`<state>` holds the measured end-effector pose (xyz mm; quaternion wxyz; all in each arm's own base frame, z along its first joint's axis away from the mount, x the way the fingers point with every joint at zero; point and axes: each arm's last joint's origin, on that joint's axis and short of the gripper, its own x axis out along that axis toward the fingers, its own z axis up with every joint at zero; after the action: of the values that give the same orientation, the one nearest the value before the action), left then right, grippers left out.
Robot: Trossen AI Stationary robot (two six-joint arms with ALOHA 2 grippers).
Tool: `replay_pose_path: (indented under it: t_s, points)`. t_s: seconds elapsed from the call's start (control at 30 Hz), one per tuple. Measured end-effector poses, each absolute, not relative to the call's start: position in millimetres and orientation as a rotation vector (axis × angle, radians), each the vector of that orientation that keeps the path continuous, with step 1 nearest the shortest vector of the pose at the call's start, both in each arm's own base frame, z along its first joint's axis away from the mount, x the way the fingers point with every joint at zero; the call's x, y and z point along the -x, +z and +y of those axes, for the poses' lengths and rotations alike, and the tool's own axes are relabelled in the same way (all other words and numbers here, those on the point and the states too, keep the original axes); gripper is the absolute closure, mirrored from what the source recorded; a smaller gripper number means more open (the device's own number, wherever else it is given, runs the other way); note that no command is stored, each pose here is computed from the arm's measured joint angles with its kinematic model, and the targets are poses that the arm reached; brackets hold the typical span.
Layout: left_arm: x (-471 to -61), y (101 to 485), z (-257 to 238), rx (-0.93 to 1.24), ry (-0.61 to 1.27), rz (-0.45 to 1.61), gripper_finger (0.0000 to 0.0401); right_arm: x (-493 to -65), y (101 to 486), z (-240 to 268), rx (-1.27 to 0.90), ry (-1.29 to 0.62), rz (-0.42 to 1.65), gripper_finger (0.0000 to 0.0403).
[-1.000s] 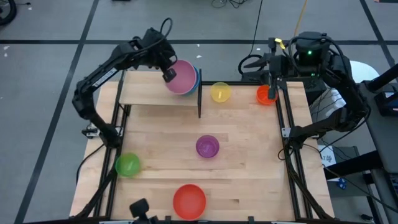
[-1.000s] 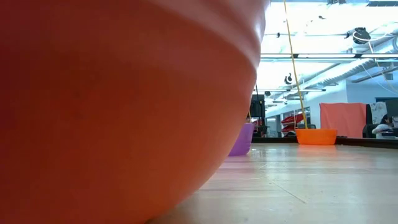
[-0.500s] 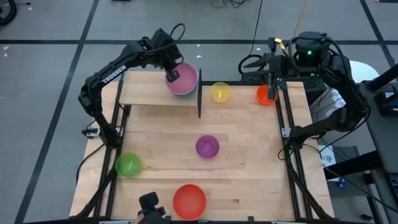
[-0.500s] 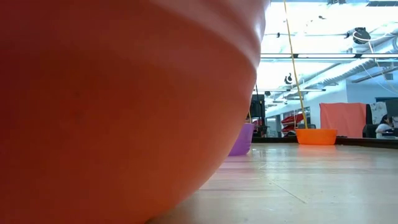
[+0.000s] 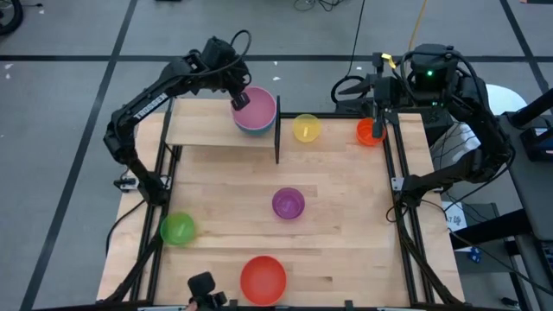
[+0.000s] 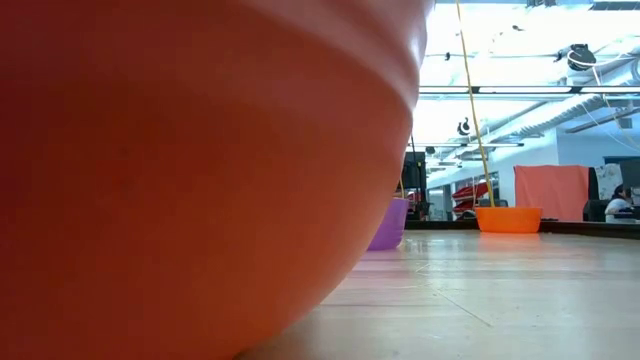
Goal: Place and stack bowls onto a shelf
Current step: Stack the orange bowl on top of the pink bowl on the shelf
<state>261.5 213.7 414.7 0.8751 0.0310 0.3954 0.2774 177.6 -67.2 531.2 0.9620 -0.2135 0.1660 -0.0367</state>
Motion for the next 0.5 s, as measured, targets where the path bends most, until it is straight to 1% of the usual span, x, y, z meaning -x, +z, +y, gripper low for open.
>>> replay_pose_path:
  t_s: [0.1,0.3,0.5]
  points:
    - [-252.1,431.3,197.4,-0.099,0.571,0.779,0.0314,-176.0,526.8,-66.6,0.416,-0.062,0.381,0.0289]
    - [-227.4,464.6,148.1,-0.160,0.507,0.687,0.0314,-171.5,515.6,-64.4,0.370,-0.028,0.498,0.0289]
    - [-207.2,481.4,104.3,-0.202,0.403,0.648,0.0313,-177.8,506.8,-53.7,0.333,0.048,0.554,0.0289]
